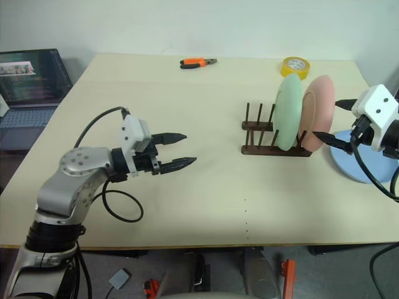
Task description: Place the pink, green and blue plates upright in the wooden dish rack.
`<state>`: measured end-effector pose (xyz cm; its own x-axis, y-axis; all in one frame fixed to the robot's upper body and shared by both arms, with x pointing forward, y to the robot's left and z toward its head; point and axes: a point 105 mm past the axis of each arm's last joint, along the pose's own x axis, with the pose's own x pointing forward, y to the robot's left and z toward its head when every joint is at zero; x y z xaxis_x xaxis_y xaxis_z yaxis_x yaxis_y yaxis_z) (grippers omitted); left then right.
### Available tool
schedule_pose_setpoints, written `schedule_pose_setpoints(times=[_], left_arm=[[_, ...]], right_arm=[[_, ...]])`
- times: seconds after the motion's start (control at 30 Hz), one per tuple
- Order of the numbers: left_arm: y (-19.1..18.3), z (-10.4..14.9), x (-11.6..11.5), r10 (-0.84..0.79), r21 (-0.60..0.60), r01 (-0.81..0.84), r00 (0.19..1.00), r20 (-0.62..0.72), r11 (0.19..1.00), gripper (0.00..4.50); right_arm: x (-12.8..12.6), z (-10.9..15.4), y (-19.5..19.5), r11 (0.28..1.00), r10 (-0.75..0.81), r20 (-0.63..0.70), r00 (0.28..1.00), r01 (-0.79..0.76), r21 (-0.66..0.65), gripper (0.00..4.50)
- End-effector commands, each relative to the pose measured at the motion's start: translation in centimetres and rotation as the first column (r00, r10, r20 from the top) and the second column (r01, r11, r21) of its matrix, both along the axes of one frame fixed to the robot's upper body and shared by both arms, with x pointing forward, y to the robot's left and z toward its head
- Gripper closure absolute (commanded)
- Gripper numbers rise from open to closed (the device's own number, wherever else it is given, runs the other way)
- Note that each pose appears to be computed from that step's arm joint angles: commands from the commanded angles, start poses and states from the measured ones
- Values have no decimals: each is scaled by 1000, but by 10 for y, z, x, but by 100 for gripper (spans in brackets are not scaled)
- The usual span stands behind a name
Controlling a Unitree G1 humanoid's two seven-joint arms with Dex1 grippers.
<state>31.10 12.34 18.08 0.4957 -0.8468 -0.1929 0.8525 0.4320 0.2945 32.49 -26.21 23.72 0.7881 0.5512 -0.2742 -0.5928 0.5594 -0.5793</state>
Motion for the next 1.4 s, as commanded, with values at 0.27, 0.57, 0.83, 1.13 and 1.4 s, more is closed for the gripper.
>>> schedule_pose_setpoints(times=[0.27,0.57,0.83,1.13,1.4], left_arm=[[2,10,-1,-2,8,2,998,55,1000,100],[-4,9,1,-24,6,24,999,47,1000,100],[-5,8,0,-30,8,30,999,42,1000,100],[-6,4,-3,-24,9,24,999,30,1000,100],[-4,4,-4,-22,18,22,999,27,1000,100]], right_arm=[[-25,-24,-73,969,-214,-159,964,188,-162,6],[-34,-73,-93,937,-302,-265,916,234,-258,6],[-38,-107,-88,928,-310,-339,888,205,-311,6],[-35,-121,-97,902,-358,-347,867,224,-370,6],[-35,-133,-98,898,-374,-356,856,239,-369,23]])
